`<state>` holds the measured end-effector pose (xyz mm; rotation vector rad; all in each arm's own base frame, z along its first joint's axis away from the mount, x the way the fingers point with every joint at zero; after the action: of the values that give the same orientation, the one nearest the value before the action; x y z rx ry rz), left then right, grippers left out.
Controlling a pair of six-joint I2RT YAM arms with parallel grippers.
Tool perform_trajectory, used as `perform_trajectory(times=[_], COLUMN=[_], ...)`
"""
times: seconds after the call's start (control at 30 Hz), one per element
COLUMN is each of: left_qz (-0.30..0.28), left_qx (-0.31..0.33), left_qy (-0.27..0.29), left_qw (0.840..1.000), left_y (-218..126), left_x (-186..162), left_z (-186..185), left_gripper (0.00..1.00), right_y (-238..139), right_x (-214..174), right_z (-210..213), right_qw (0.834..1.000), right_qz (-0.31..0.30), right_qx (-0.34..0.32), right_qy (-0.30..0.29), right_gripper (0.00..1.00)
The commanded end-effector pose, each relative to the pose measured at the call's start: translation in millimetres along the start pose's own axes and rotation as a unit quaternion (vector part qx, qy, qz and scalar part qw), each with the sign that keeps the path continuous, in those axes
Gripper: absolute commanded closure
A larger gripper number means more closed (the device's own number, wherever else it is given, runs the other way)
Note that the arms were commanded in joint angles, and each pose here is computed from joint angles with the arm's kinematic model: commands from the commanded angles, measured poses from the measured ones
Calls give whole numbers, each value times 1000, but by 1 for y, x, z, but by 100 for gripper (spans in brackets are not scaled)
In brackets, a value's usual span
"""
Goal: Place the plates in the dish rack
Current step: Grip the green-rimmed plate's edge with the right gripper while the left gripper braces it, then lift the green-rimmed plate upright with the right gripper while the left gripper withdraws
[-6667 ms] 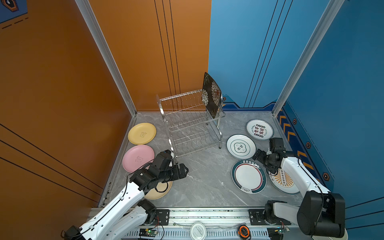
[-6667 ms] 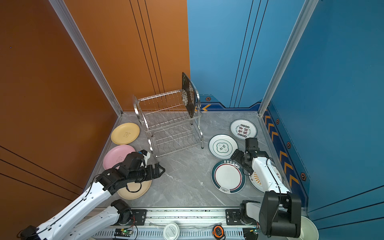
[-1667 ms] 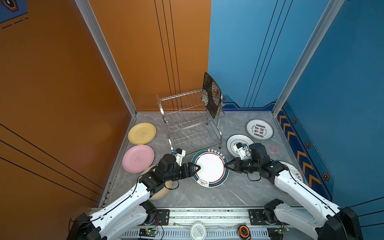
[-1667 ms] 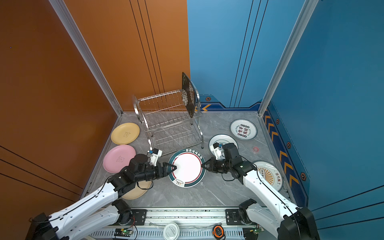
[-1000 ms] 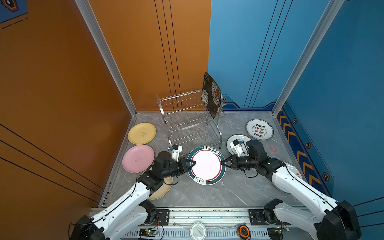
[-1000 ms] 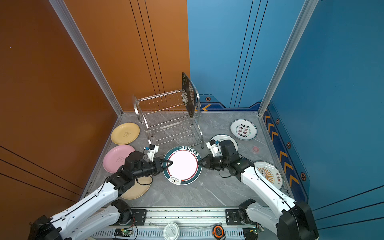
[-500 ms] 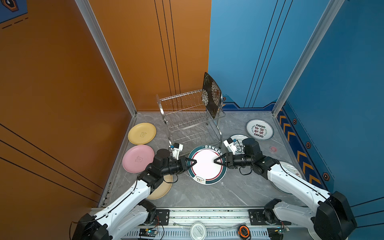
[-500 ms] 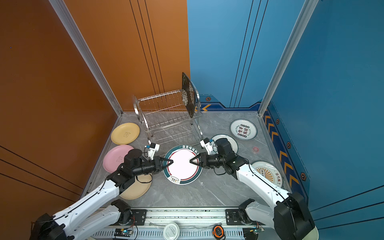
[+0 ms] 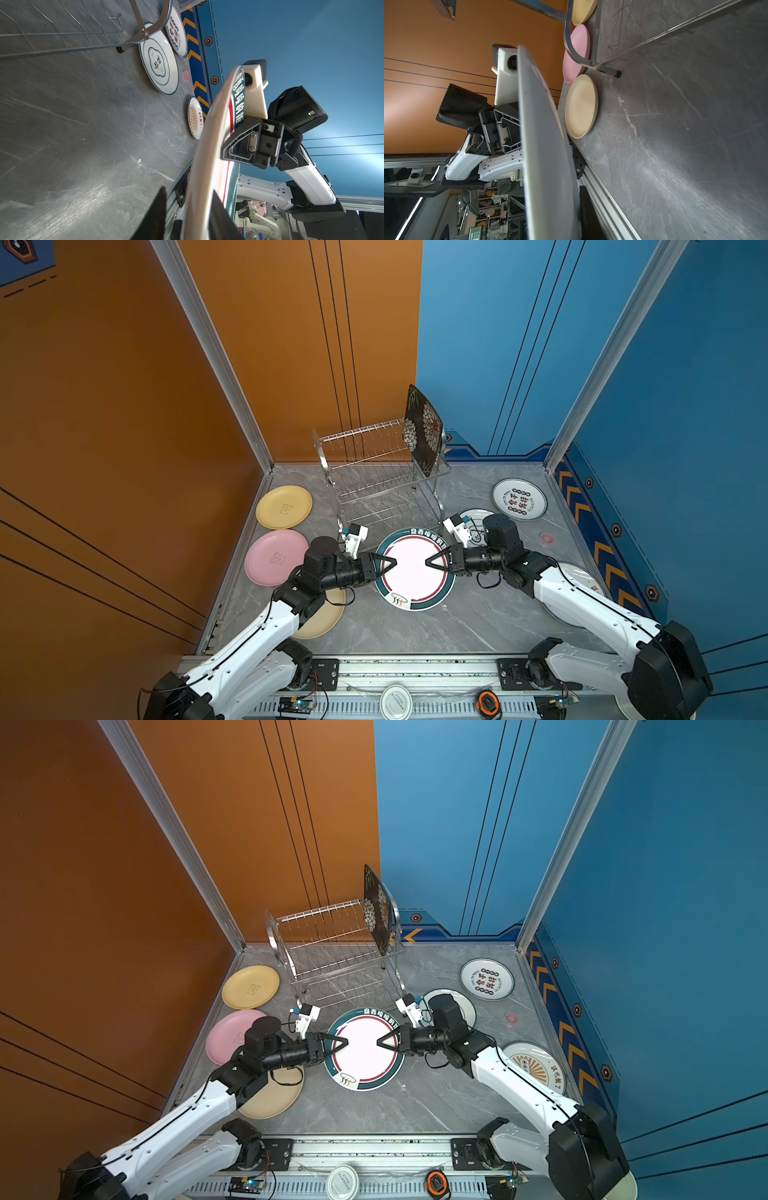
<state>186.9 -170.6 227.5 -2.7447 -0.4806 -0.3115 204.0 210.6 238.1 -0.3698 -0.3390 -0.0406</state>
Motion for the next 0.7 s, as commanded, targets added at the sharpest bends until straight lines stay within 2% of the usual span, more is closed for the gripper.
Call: perform_trajectory(times=[0.0, 0.1, 0.3, 0.57, 0.67], left_qz=[-8, -20, -40, -63, -63], left_qx=[24, 53, 134, 194, 201], left_qy=[24, 32, 39, 49, 52], left_qw=[999, 998, 989, 978, 976], left_y=[-11, -21, -44, -61, -61], left_x=[0, -1, -5, -6, -6], left_z=[-8, -9, -6, -2, -1], left_gripper=[38, 24, 9, 0, 2], right_y=[-16, -27, -57, -109, -122], right_x=[9, 13, 21, 44, 55], right_z=[22, 28, 45, 104, 126], right_qw=[999, 996, 980, 934, 914], right_qz=[-26, -45, -85, -176, -204], right_qx=[-5, -45, -159, -276, -309], right_qy=[-42, -55, -85, -144, -167], right_gripper=[100, 100, 100, 100, 100])
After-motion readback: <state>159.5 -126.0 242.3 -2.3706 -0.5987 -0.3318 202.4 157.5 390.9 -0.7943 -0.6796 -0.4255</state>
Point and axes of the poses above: each gripper's point midway between its finger pads, its own y axis out along the fingers, its own z axis along the line the jaws close on, x = y × z, the point moved 7 cm from there along -y, back along the fingers, and after that the axes turned 2 degrees about -y, right-handed, at the moved point
